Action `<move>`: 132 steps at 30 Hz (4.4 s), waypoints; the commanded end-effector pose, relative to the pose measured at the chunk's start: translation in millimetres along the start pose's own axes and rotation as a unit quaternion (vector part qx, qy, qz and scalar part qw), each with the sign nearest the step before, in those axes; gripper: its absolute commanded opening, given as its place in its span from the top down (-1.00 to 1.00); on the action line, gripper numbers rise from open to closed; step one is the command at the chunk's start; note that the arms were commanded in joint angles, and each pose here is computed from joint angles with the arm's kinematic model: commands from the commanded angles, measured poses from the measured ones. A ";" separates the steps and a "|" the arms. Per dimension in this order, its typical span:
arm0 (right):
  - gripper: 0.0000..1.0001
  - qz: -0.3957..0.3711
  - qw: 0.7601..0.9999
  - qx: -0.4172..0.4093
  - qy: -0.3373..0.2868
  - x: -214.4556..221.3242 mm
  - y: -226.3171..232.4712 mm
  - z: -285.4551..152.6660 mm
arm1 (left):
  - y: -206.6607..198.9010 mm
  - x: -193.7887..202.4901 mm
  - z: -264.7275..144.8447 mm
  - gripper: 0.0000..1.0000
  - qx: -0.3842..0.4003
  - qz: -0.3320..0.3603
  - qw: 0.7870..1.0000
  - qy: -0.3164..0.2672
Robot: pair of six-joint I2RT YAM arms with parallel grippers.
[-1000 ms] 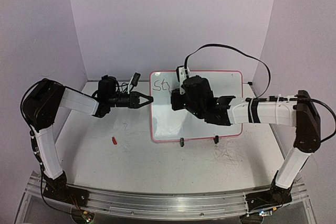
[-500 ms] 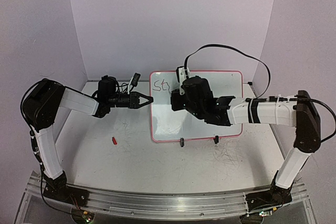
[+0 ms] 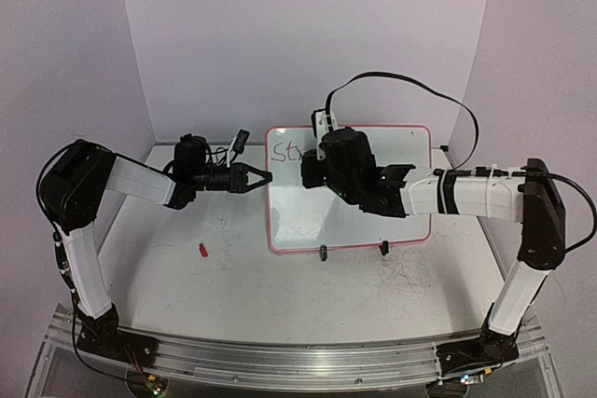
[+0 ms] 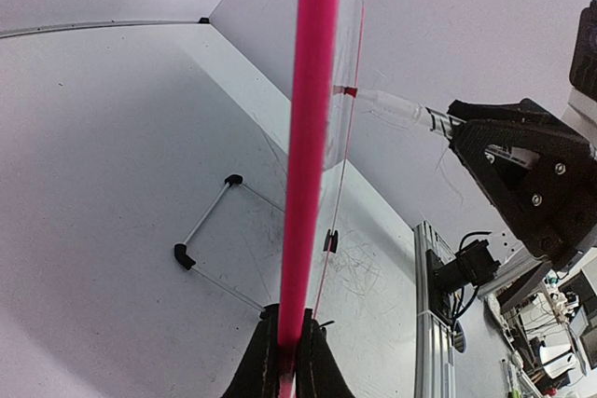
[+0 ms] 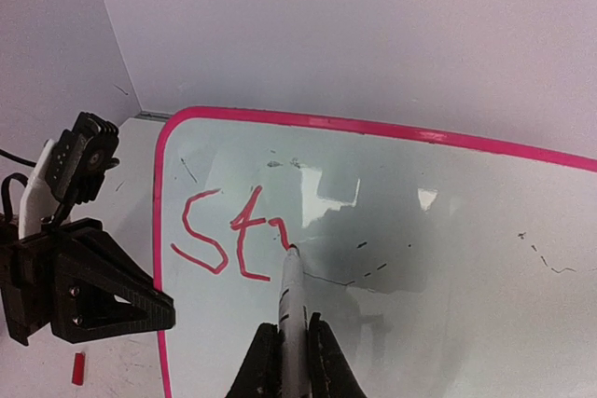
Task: Write a sentence on the whiteboard
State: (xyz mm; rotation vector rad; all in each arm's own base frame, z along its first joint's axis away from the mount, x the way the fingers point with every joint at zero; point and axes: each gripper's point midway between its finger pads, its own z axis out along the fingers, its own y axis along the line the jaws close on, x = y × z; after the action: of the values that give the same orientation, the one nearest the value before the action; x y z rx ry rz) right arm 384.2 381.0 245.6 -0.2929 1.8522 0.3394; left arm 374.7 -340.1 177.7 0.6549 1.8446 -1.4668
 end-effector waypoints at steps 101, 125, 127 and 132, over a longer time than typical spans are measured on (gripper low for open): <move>1.00 0.020 0.999 -0.040 -0.027 -31.9 -13.8 -32.3 | -28.1 -59.8 -0.1 0.54 -0.003 0.000 1.000 -0.027; 1.00 0.000 0.999 -0.042 -0.027 -29.9 -10.1 -26.6 | -36.7 -58.7 0.7 0.83 0.023 0.023 0.999 -0.015; 1.00 -0.001 0.999 -0.042 -0.028 -30.3 -9.8 -26.1 | -36.5 -57.9 0.7 0.89 0.023 0.026 0.999 -0.014; 1.00 0.003 0.999 -0.040 -0.036 -33.6 -10.3 -25.9 | -34.9 -56.4 0.9 0.98 0.021 0.028 0.999 -0.013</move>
State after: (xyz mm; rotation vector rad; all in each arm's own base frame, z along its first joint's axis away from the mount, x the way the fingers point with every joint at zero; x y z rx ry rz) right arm 370.0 357.1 259.9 -0.3534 1.8373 0.4066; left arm 386.3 -348.2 226.7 0.6728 1.8177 -1.4757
